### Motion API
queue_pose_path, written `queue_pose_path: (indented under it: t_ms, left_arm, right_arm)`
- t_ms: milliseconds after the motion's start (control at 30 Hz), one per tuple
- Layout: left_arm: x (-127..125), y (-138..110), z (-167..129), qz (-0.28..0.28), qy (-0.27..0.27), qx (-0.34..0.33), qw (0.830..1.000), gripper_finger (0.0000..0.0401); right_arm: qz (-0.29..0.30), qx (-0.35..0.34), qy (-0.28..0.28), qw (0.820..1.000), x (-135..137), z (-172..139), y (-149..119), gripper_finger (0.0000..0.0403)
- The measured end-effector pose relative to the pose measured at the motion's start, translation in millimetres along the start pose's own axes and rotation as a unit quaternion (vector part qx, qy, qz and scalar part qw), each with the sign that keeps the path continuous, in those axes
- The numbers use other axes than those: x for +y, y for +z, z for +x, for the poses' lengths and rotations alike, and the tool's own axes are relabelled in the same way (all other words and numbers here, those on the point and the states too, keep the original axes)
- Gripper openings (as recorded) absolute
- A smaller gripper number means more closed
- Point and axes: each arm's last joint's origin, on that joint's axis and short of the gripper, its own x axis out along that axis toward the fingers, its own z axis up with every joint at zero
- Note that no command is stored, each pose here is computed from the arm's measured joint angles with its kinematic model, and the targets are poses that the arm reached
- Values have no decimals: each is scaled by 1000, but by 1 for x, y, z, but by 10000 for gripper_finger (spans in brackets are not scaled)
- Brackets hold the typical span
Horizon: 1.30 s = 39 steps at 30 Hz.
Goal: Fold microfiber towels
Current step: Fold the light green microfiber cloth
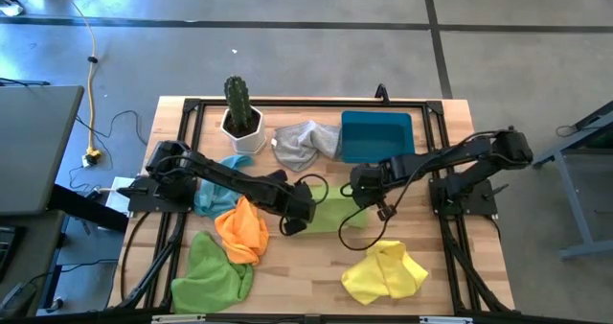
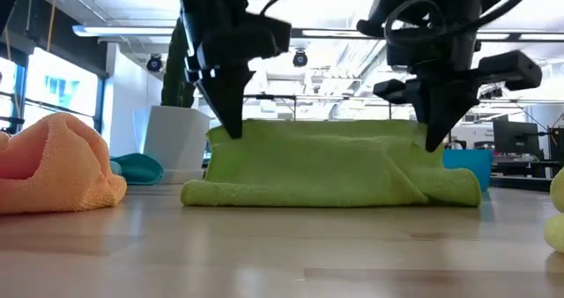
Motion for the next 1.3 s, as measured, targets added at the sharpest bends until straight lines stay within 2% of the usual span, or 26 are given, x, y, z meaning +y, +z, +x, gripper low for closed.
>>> queue_pose_path:
  t_ms: [200,400,767,867,1000,1167,1300]
  left_arm:
    - [2,2,7,-16,15,0,1000,0]
    - [8,5,10,-25,33,-4,999,0]
    - [13,2,10,-50,47,20,997,0]
    - [13,2,10,-55,47,21,997,0]
    - [13,2,10,-56,43,23,997,1]
    - [13,2,10,-56,43,23,997,9]
    - [13,2,10,-39,43,24,998,27]
  right_arm:
    - [-4,22,4,1000,-8,15,-2,0]
    - [0,46,-22,999,-13,22,-3,0]
    - [0,28,-44,999,-16,22,1,3]
    - [0,17,-49,999,-17,22,3,20]
    - [2,16,-56,998,-17,22,4,65]
    - [64,53,-105,991,-18,18,0,97]
    - [117,90,-106,983,-18,9,-2,98]
